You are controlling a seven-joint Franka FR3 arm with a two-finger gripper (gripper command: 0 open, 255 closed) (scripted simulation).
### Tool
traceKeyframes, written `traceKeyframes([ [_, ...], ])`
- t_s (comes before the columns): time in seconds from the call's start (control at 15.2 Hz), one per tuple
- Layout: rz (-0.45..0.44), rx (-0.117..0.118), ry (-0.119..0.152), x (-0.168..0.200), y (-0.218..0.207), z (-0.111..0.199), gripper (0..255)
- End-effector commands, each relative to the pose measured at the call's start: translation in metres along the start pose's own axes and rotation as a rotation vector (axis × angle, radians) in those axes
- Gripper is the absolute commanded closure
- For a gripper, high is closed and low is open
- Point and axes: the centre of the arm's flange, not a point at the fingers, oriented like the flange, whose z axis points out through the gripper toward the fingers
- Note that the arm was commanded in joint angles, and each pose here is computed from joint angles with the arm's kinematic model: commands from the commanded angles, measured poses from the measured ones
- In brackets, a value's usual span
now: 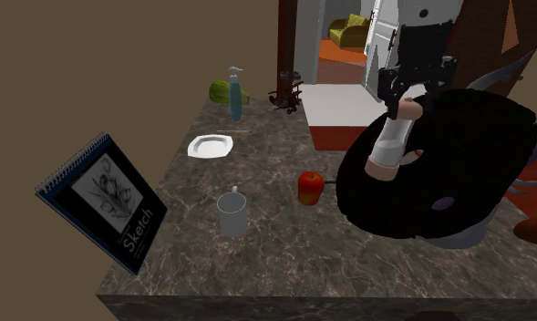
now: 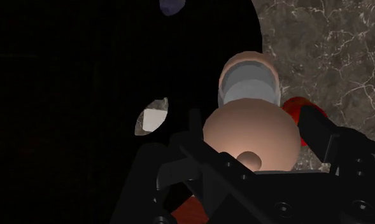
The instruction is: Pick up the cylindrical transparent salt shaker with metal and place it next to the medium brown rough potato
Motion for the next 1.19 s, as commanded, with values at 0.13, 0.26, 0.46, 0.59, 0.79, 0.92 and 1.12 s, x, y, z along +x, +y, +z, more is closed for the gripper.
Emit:
traceKeyframes([
  [0.13, -0.001, 0.000, 0.000, -0.024, 0.049, 0.000, 255],
  [0.26, -0.001, 0.000, 0.000, -0.035, 0.073, 0.000, 255],
  [0.46, -0.001, 0.000, 0.000, -0.052, 0.109, 0.000, 255],
  [0.59, -0.001, 0.000, 0.000, -0.063, 0.133, 0.000, 255],
  [0.79, -0.001, 0.000, 0.000, -0.079, 0.169, 0.000, 255],
  [0.92, -0.001, 0.000, 0.000, -0.090, 0.193, 0.000, 255],
  [1.12, 0.000, 0.001, 0.000, -0.089, 0.190, -0.001, 0],
])
